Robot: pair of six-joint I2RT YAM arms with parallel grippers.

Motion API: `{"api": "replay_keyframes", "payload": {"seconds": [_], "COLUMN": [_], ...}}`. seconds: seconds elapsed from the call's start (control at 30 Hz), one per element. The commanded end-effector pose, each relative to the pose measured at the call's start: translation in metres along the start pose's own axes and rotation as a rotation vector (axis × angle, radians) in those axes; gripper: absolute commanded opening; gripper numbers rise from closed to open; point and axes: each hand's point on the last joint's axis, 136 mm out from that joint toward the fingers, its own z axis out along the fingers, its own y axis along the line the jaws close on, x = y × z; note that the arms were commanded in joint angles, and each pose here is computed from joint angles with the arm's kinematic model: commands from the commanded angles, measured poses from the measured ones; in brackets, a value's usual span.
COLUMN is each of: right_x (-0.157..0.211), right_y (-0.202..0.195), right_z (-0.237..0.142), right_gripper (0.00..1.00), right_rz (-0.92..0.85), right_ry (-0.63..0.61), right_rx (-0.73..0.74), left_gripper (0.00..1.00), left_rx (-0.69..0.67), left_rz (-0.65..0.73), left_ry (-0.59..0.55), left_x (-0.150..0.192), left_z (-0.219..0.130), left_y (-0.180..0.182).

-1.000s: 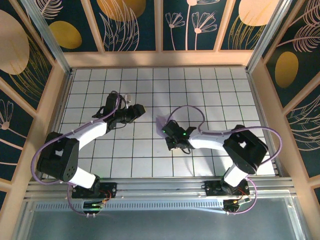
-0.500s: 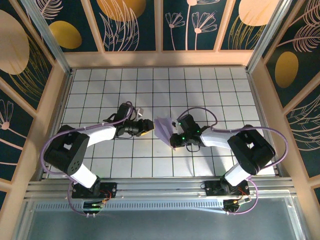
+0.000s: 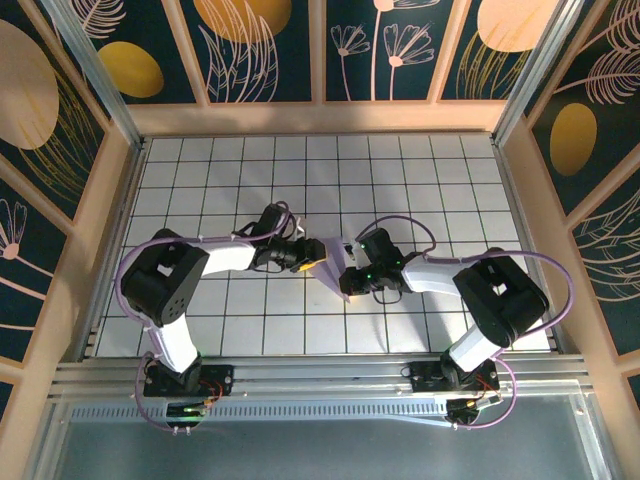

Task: Fold a paper plane with a square sheet of paper (fold left side to right side)
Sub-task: Fourth fold the wing at the center of the table.

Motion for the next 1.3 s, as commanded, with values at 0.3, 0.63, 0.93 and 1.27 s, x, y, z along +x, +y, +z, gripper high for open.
{"api": "replay_keyframes", "payload": {"seconds": [0.3, 0.63, 0.93, 1.27], "right_x": [0.021, 0.015, 0.0, -0.031], "right_y": [-0.013, -0.006, 0.006, 0.028], "right_z": [0.006, 0.005, -0.002, -0.035], "right_gripper": [0.01, 0.04, 0.11, 0.35], "right_rz": [0.03, 0.022, 0.01, 0.013], "right_ry": [0.075, 0.069, 0.035, -0.086], "right_rx": [0.025, 0.007, -0.031, -0.143], "left_gripper": [0.49, 0.48, 0.48, 0.48], "left_rx": [-0.063, -0.174, -0.231, -0.239], "left_rz": [-0.022, -0.033, -0.041, -0.038], "left_ry": [0.024, 0.043, 0.053, 0.052], "left_x": [-0.005, -0.005, 0.0, 0.0], "left_z": [0.018, 0.022, 0.023, 0.022], "left_y": [0.011, 0.032, 0.047, 0.048]}}
